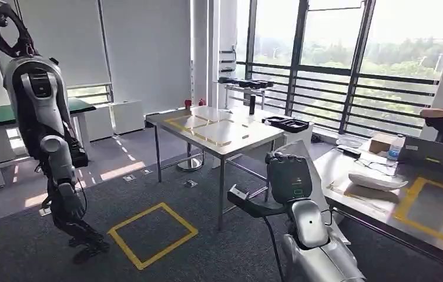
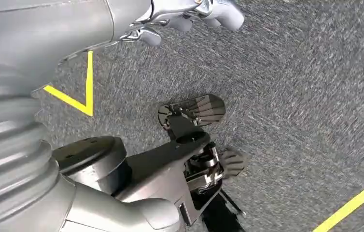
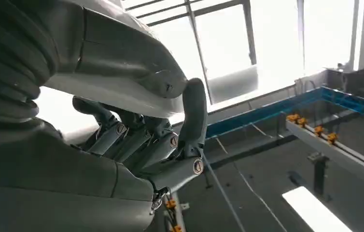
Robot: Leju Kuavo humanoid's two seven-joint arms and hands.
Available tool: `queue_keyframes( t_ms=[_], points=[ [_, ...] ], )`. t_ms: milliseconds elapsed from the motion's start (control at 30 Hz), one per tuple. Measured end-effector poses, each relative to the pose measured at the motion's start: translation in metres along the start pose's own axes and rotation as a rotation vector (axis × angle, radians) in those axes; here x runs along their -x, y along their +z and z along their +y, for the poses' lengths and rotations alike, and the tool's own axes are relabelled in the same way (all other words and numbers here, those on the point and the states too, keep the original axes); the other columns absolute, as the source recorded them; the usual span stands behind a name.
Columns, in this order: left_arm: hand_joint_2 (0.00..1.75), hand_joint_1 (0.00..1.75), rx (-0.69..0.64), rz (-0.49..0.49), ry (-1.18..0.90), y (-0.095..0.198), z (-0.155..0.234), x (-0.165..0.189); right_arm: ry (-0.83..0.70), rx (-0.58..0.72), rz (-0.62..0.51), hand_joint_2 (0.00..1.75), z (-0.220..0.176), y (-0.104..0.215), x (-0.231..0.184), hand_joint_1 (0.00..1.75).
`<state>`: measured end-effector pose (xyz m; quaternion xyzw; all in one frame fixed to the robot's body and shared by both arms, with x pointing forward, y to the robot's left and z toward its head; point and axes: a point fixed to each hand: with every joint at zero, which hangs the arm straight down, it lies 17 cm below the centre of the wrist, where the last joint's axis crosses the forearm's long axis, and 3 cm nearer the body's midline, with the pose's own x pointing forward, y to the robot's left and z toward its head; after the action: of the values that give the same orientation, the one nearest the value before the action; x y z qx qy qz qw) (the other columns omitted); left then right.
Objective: Take the parts from the cabinet and place them on the table.
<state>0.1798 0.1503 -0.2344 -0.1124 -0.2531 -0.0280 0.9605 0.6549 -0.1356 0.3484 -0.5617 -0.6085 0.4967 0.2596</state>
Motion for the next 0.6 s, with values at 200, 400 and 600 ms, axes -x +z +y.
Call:
queue_keyframes(
  t_ms=[200, 400, 600],
  points=[
    [1.75, 0.0, 0.001, -0.002, -0.011, 0.0, 0.001, -0.001, 0.019, 0.007, 0.047, 1.75, -0.008, -0.005, 0.018, 1.75],
    [1.75, 0.0, -0.001, 0.0, -0.019, 0.0, 0.003, -0.001, 0.045, 0.004, 0.072, 1.75, -0.006, -0.003, 0.039, 1.75],
    [1.75, 0.0, -0.007, 0.003, -0.02, 0.0, 0.008, 0.001, 0.046, -0.012, 0.068, 1.75, 0.003, 0.002, 0.037, 1.75]
  ],
)
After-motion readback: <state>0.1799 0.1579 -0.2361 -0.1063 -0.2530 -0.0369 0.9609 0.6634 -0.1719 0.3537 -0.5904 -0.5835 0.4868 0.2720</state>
